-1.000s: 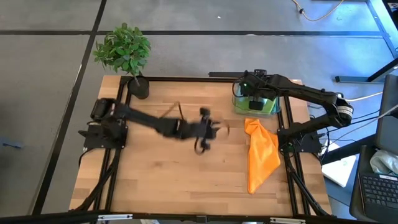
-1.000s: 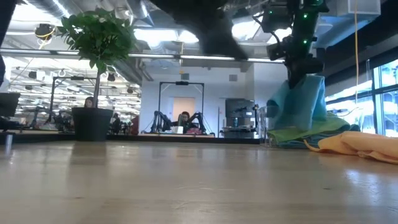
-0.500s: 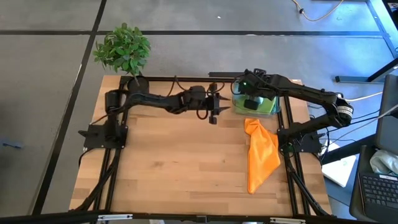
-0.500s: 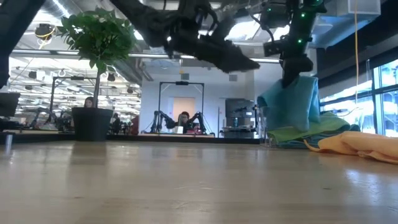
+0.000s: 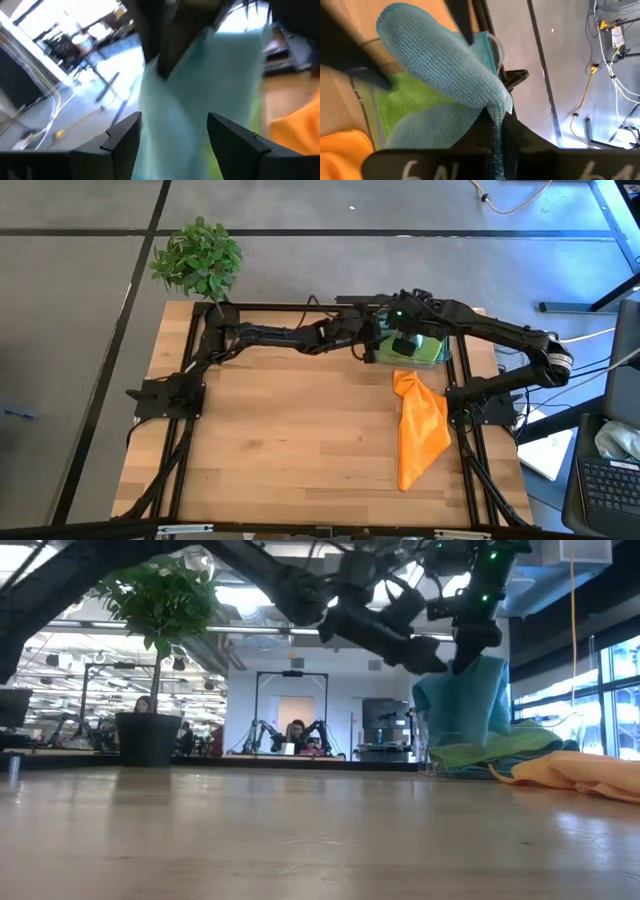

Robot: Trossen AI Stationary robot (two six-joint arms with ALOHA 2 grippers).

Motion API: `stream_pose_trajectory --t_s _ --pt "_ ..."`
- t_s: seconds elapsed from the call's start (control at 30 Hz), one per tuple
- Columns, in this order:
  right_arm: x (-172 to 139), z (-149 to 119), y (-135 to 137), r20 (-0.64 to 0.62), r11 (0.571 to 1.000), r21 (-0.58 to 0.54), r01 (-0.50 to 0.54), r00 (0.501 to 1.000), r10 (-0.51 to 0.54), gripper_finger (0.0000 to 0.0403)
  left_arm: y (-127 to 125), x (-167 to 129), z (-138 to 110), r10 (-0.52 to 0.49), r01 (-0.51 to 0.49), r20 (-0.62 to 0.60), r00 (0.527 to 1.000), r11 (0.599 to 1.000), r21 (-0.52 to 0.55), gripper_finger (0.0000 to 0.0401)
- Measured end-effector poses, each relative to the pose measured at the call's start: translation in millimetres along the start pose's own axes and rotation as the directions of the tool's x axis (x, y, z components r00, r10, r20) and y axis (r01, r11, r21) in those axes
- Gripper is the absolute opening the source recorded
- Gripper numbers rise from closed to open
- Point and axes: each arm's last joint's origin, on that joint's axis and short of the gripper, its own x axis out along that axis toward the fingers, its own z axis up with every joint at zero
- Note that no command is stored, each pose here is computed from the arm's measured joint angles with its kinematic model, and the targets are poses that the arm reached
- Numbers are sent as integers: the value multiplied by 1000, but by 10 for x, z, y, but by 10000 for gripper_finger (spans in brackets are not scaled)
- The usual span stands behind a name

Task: Fold microfiber towels
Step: Put the folded light blue microfiber towel into the transparent bin

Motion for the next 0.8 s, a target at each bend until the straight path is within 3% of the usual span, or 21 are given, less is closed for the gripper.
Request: stream_pose_trajectory --t_s 0.23,0.4,0.8 --pt "-288 -110 -100 130 998 58 -26 991 19 8 106 146 -36 18 -19 -61 998 1000 -8 220" --pt "-341 -181 -103 112 998 48 -36 993 30 8 123 142 30 48 -48 -10 999 999 -11 204" --pt "-318 -207 -73 77 995 52 -80 994 76 14 69 125 126 9 -11 34 999 999 39 64"
